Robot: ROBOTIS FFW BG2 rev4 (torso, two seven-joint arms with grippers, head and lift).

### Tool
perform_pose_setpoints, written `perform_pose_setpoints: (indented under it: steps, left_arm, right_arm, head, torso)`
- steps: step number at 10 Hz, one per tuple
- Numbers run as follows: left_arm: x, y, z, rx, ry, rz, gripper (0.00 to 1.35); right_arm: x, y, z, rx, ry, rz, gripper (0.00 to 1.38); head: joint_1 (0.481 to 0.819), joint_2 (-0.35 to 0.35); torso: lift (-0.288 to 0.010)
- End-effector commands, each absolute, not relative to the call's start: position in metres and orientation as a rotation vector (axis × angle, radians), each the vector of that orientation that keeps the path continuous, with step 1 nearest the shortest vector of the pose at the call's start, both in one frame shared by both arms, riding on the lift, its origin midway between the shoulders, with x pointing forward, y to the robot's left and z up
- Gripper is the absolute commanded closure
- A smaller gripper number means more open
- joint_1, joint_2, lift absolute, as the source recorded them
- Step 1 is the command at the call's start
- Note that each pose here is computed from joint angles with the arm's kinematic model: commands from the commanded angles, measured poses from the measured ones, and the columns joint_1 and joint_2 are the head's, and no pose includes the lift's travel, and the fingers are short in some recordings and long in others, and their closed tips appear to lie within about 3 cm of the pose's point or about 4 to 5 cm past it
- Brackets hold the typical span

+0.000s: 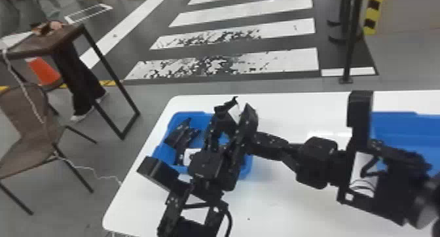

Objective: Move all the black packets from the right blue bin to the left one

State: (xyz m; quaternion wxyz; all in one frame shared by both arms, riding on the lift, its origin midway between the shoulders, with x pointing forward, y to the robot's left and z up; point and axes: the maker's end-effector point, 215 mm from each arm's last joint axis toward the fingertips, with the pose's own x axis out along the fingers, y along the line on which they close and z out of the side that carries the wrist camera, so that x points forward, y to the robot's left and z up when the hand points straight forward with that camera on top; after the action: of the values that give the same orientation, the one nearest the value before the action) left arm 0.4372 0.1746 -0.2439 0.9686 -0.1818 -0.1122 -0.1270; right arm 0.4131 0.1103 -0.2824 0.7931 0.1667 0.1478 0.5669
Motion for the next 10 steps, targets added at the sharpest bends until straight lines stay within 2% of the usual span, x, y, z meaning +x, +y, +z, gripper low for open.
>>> perform_pose_setpoints:
  steps: [1, 4, 5, 6, 7, 8, 9, 10]
  left_arm:
    - [0.439, 0.172, -0.251, -0.334, -0.187, -0.265, 1.22]
    - [0.438, 0.172, -0.248, -0.326, -0.186, -0.271, 1.22]
    - [0.439, 0.173, -0.247, -0.325, -0.191, -0.269, 1.22]
    - [0.445, 0.182, -0.242, -0.308, -0.202, -0.251, 1.22]
    - [0.456, 0.200, -0.251, -0.247, -0.189, -0.203, 1.22]
    - [0.472, 0.227, -0.271, -0.159, -0.157, -0.140, 1.22]
    - [0.487, 0.251, -0.287, -0.070, -0.135, -0.081, 1.22]
    - [0.500, 0.269, -0.298, -0.009, -0.126, -0.032, 1.22]
  right_arm:
    - [0.415, 0.110, -0.281, 0.361, 0.315, 1.216, 1.14]
    - [0.421, 0.110, -0.277, 0.371, 0.305, 1.212, 1.14]
    - [0.422, 0.109, -0.276, 0.368, 0.298, 1.207, 1.08]
    - [0.427, 0.103, -0.275, 0.381, 0.286, 1.190, 0.97]
    - [0.434, 0.090, -0.279, 0.396, 0.284, 1.151, 0.54]
    - [0.444, 0.074, -0.283, 0.404, 0.279, 1.110, 0.18]
    - [0.455, 0.058, -0.281, 0.390, 0.260, 1.069, 0.12]
    - [0.462, 0.044, -0.276, 0.378, 0.238, 1.036, 0.14]
  head:
    - [0.695, 0.350]
    - [0.695, 0.350]
    - [0.695, 0.350]
    - [0.695, 0.350]
    - [0.695, 0.350]
    - [0.695, 0.350]
    - [0.695, 0.350]
    - [0.695, 0.350]
  torso:
    - [-0.140]
    - [-0.140]
    - [-0.140]
    - [-0.140]
    - [-0.140]
    - [-0.140]
    - [-0.140]
    - [-0.140]
